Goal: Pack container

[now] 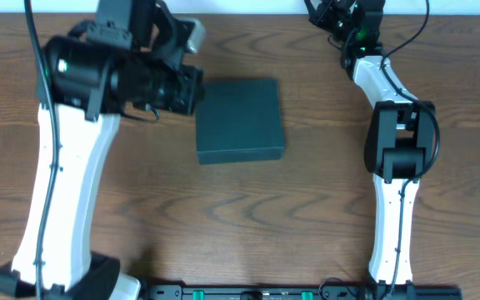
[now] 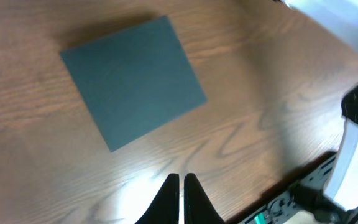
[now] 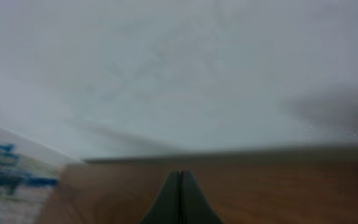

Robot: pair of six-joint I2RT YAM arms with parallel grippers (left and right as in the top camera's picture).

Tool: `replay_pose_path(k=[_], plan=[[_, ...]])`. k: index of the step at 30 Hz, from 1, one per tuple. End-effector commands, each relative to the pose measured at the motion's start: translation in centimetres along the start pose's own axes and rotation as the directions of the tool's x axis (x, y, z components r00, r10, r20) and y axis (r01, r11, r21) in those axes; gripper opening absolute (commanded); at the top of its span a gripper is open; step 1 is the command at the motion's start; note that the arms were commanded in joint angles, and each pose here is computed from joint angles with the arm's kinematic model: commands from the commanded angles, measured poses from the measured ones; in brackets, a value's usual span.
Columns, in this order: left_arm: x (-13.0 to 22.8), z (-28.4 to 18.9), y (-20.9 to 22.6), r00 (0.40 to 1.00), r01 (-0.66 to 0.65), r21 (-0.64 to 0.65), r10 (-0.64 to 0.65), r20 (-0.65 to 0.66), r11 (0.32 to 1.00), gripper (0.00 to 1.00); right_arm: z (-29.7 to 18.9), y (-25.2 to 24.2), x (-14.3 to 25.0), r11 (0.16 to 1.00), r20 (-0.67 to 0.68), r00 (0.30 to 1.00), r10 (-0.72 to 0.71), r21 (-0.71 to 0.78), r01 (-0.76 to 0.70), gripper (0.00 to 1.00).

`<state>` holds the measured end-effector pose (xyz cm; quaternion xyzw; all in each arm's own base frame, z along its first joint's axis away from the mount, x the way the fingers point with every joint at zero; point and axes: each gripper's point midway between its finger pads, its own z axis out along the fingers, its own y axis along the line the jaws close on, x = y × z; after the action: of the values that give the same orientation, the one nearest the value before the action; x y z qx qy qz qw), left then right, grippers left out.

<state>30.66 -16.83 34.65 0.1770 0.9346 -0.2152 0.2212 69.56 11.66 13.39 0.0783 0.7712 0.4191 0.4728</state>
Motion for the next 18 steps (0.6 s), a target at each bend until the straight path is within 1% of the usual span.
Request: replay_pose_path(k=[1, 5, 8, 13, 18], plan=[[0.6, -1.0, -1.7, 0.995, -0.102, -0.054, 0.103, 0.016, 0.993, 0.06, -2.1, 6.6, -4.1, 0.983, 0.043, 0.982, -0.184, 0.008, 0.184, 0.02], [2.0, -1.8, -4.1, 0.982, -0.187, -0.061, 0.188, 0.011, 0.981, 0.06, -4.9, 11.0, -5.0, 0.952, -0.029, 0.954, -0.299, 0.061, 0.300, 0.01], [2.9, -2.9, -5.3, 0.976, -0.213, -0.042, 0.214, 0.025, 0.976, 0.06, -7.9, 14.9, -6.0, 0.927, -0.060, 0.929, -0.365, 0.072, 0.369, 0.02], [3.9, -5.5, -5.8, 0.973, -0.217, -0.038, 0.219, 0.078, 0.975, 0.06, -13.7, 20.8, -7.6, 0.912, -0.074, 0.914, -0.400, 0.070, 0.405, 0.02], [5.2, -8.5, -6.2, 0.963, -0.229, -0.036, 0.232, 0.141, 0.973, 0.06, -19.4, 25.5, -8.0, 0.903, -0.085, 0.904, -0.418, 0.070, 0.424, 0.02]])
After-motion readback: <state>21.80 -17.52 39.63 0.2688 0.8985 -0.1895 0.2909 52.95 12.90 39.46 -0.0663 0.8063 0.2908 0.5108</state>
